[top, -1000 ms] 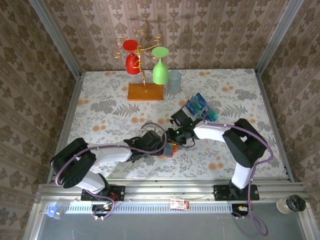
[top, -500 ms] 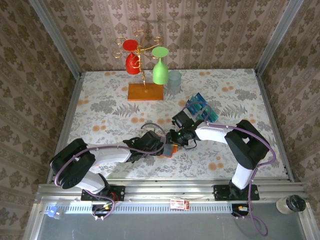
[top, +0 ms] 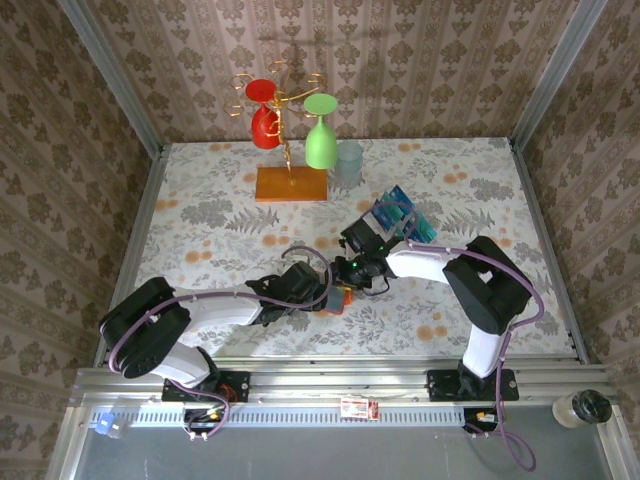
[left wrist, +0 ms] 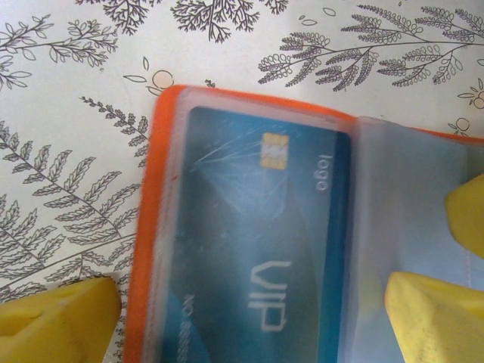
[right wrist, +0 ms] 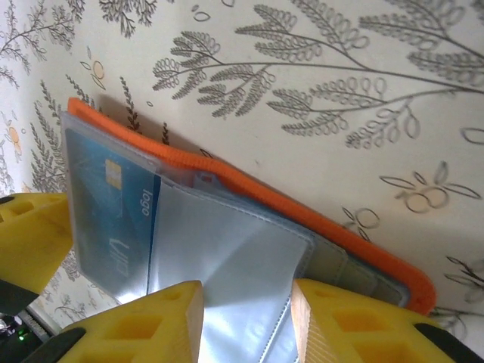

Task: Put the credit cards into the card holder

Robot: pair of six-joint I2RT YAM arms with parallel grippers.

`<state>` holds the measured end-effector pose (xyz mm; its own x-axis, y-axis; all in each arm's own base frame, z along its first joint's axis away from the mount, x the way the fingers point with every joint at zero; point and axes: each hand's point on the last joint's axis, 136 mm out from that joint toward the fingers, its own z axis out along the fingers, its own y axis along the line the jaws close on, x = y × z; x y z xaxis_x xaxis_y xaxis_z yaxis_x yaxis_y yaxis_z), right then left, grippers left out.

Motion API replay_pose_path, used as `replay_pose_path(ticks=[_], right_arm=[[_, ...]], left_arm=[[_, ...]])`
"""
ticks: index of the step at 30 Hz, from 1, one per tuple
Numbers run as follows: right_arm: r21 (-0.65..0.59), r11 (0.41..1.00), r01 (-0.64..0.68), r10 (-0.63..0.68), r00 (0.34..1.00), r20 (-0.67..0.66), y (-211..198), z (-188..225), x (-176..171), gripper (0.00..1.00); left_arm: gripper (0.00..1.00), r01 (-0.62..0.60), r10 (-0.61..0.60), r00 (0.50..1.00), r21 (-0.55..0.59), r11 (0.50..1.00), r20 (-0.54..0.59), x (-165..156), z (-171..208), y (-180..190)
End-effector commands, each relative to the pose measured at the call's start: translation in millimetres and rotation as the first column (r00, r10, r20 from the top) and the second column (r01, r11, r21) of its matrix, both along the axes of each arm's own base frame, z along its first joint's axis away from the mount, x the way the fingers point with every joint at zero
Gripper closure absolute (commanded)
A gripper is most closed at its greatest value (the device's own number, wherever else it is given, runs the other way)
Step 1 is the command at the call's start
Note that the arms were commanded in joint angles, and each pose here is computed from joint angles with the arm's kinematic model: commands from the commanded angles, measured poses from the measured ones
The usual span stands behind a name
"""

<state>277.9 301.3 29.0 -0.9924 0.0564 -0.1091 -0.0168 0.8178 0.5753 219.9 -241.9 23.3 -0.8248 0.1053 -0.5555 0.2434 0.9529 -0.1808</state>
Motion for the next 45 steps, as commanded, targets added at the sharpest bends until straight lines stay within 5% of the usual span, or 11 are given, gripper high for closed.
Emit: replay_pose_path(ticks=[1,12,23,45], right_arm=[[0.044,0.999,-0.010,0.011,1.000,-0.022,12.6,5.5,1.9,0.66],[0.043,0.999,-0.012,0.013,1.000,-0.015,12.5,10.1,3.5,0.70],[-0.077,0.996,-0.033,0.033,0.999,-0.002,-6.7,-5.3,-0.4,0.91],[-0.051,0.996,-0.072,0.071,0.997,-0.024,18.3,-9.9,2.9,0.96]], left_arm=[[0.07,-0.002,0.008,0.996,0.059,0.998,-0.088,-20.1,-24.9,18.2],[0.07,-0.006,0.008,0.998,0.039,0.999,-0.065,-17.4,-12.9,17.4],[0.03,-0.022,0.022,1.000,0.001,1.000,-0.014,-8.3,16.0,24.0],[0.06,-0.017,0.019,0.998,0.034,0.999,-0.057,-11.8,-9.6,32.6]])
